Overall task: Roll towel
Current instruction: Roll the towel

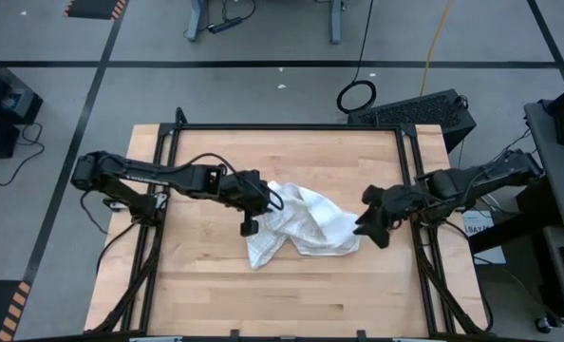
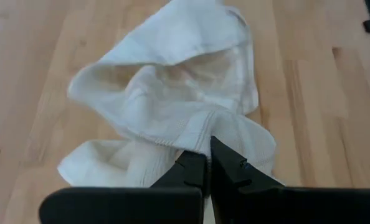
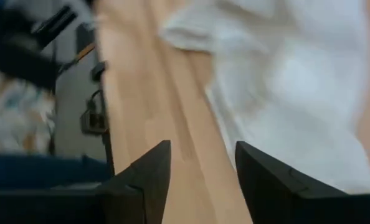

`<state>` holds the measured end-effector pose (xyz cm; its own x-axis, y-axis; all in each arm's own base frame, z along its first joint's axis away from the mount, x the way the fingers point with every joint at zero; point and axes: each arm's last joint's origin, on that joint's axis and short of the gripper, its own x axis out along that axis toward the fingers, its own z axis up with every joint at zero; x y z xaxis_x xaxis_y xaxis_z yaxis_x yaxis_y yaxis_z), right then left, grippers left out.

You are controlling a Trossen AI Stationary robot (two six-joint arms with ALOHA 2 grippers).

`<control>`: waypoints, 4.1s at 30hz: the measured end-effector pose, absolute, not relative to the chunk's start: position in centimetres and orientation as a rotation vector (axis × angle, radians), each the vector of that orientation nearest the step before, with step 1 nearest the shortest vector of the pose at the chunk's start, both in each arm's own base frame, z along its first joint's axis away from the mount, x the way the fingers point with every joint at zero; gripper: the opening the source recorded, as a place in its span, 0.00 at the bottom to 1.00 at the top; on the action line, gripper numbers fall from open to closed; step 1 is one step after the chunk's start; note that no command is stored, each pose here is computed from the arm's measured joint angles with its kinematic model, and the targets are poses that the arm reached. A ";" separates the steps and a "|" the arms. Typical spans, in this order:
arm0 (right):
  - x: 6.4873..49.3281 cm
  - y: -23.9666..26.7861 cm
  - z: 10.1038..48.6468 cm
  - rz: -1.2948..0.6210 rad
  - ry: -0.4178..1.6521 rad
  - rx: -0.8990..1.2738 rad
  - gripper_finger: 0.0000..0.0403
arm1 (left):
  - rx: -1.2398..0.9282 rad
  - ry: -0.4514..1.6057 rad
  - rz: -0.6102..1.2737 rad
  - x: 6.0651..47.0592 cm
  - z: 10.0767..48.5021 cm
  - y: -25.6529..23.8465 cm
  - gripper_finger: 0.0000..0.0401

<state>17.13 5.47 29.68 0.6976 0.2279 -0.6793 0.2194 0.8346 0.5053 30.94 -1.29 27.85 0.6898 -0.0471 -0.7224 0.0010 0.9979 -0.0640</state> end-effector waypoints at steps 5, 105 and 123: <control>18.1 6.6 28.5 0.019 0.833 0.336 0.43 | -0.064 0.787 -0.030 31.1 28.0 -1.2 0.02; 20.6 -4.5 54.8 -0.397 -0.315 0.149 0.00 | 0.330 -0.215 0.193 24.9 53.1 7.7 0.02; 20.9 -1.2 49.4 -0.144 0.328 0.413 0.00 | -0.177 0.761 -0.225 22.2 43.2 2.8 0.04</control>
<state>20.87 -1.21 49.36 0.9376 -0.0707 -0.3405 0.2028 0.9066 0.3701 22.24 2.80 43.22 0.7023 -0.2648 -0.6609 0.1370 0.9612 -0.2395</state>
